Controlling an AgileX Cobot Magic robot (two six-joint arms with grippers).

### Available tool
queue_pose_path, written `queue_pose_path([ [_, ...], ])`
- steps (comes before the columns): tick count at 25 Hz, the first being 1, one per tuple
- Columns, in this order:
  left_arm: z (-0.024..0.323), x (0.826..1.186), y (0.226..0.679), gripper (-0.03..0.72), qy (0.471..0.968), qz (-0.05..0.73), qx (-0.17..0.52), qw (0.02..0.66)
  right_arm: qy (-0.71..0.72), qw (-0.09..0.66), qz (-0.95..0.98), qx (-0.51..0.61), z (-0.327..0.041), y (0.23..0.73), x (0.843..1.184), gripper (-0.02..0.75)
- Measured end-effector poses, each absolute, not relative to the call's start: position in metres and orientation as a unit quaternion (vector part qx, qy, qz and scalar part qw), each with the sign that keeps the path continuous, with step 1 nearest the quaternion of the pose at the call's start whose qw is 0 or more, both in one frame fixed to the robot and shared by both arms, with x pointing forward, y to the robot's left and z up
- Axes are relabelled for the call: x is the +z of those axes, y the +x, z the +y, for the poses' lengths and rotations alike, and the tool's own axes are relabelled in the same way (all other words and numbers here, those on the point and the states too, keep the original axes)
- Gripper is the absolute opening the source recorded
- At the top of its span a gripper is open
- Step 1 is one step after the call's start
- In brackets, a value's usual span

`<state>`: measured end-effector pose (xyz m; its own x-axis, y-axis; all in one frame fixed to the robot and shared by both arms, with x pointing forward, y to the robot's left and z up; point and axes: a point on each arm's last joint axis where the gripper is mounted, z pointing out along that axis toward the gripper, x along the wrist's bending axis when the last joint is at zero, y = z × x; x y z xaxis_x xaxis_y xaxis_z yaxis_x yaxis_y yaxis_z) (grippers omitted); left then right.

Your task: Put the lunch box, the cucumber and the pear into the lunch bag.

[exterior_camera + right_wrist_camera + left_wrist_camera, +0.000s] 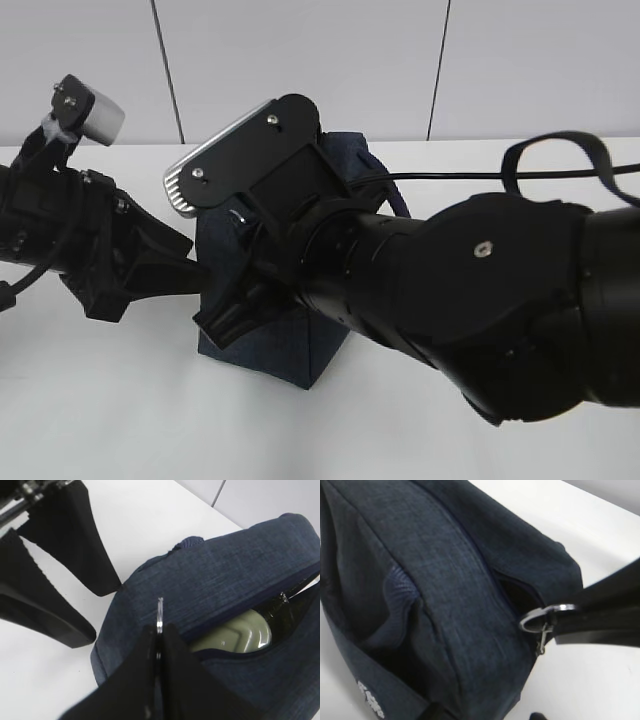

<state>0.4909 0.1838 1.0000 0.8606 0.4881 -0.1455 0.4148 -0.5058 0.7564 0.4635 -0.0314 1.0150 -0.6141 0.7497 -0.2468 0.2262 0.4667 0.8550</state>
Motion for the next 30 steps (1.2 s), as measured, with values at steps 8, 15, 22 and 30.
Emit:
queue_pose_path([
  [8,0.175,0.984,0.498,0.315,0.864,0.27,0.029,0.424,0.305,0.313,0.798,0.416,-0.031,0.463,1.015,0.0],
  [15,0.165,0.979,0.502,0.122,0.858,0.289,0.045,0.422,0.306,0.309,0.798,0.417,-0.031,0.463,1.015,0.0],
  [22,0.165,0.978,0.502,0.016,0.86,0.29,0.048,0.418,0.311,0.31,0.789,0.43,-0.026,0.466,1.025,0.0],
  [30,0.165,0.978,0.502,0.011,0.862,0.284,0.045,0.417,0.335,0.339,0.768,0.428,-0.026,0.485,1.059,0.0],
])
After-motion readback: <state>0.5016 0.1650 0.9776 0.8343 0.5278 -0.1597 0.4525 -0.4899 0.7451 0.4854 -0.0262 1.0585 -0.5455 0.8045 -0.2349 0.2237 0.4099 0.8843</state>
